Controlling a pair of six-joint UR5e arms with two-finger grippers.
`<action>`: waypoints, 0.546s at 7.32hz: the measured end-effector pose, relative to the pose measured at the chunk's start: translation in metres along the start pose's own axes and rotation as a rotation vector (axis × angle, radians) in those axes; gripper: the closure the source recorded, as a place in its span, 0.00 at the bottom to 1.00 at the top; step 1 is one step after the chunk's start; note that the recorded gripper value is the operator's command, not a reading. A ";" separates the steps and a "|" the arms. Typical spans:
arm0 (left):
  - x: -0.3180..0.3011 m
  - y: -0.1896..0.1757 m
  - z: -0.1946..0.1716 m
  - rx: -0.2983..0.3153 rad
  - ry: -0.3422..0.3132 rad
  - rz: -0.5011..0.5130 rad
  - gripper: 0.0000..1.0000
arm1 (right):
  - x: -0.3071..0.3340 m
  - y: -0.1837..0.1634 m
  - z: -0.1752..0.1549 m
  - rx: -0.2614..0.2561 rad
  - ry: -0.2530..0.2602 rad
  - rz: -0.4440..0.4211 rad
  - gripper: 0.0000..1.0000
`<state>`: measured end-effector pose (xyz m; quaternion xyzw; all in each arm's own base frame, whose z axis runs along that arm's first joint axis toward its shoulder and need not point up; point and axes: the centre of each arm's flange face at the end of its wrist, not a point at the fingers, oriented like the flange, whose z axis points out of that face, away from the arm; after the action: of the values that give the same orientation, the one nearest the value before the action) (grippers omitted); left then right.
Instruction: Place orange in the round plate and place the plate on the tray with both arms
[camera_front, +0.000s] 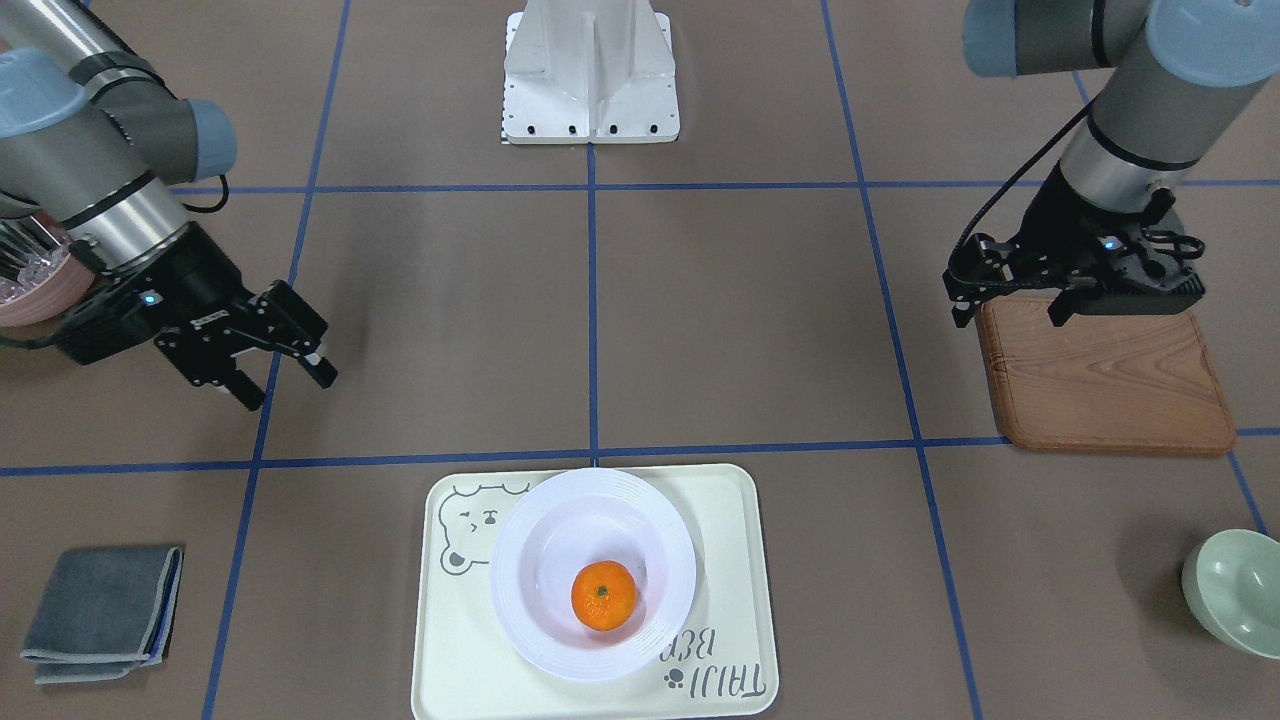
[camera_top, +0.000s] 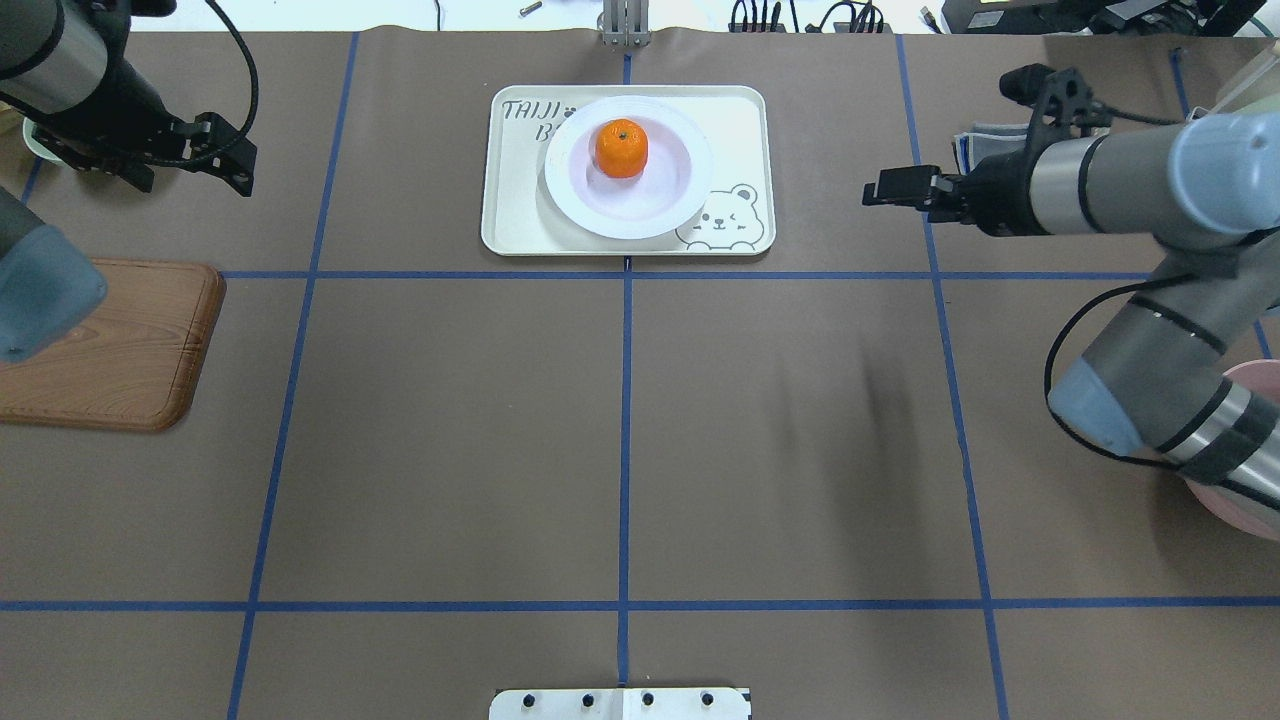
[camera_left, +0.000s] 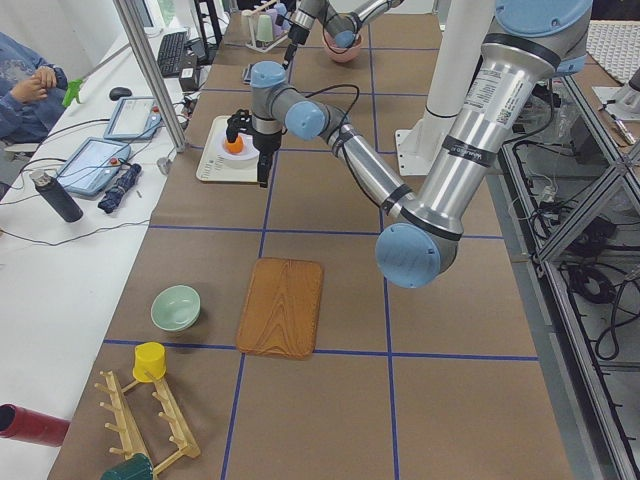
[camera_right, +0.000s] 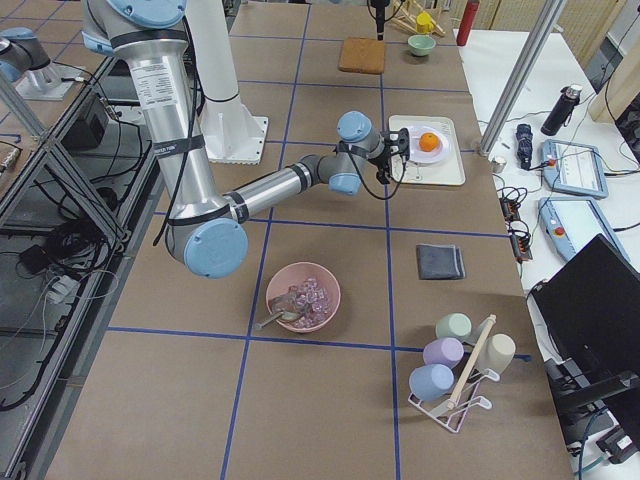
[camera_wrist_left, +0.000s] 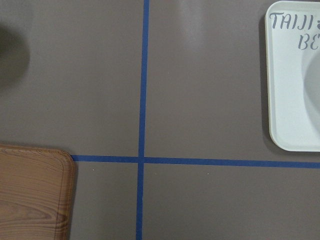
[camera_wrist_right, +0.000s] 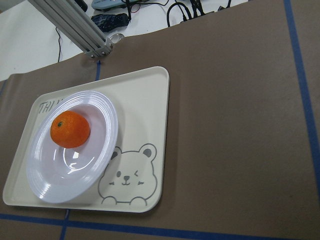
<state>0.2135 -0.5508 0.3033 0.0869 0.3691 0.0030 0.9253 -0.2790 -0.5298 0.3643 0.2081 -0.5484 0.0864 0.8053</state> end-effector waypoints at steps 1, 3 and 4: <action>-0.022 -0.002 -0.001 0.002 -0.015 0.046 0.02 | 0.024 -0.021 -0.020 -0.029 0.035 -0.078 0.00; -0.064 -0.005 0.000 -0.001 -0.043 0.115 0.02 | 0.083 -0.044 -0.053 -0.081 0.122 -0.228 0.00; -0.084 -0.006 0.001 -0.006 -0.057 0.141 0.02 | 0.115 -0.050 -0.069 -0.107 0.169 -0.299 0.00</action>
<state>0.1524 -0.5629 0.3602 0.1102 0.3353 0.0669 0.9332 -0.1578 -0.5547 0.4365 0.2360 -0.4454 -0.0462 0.8624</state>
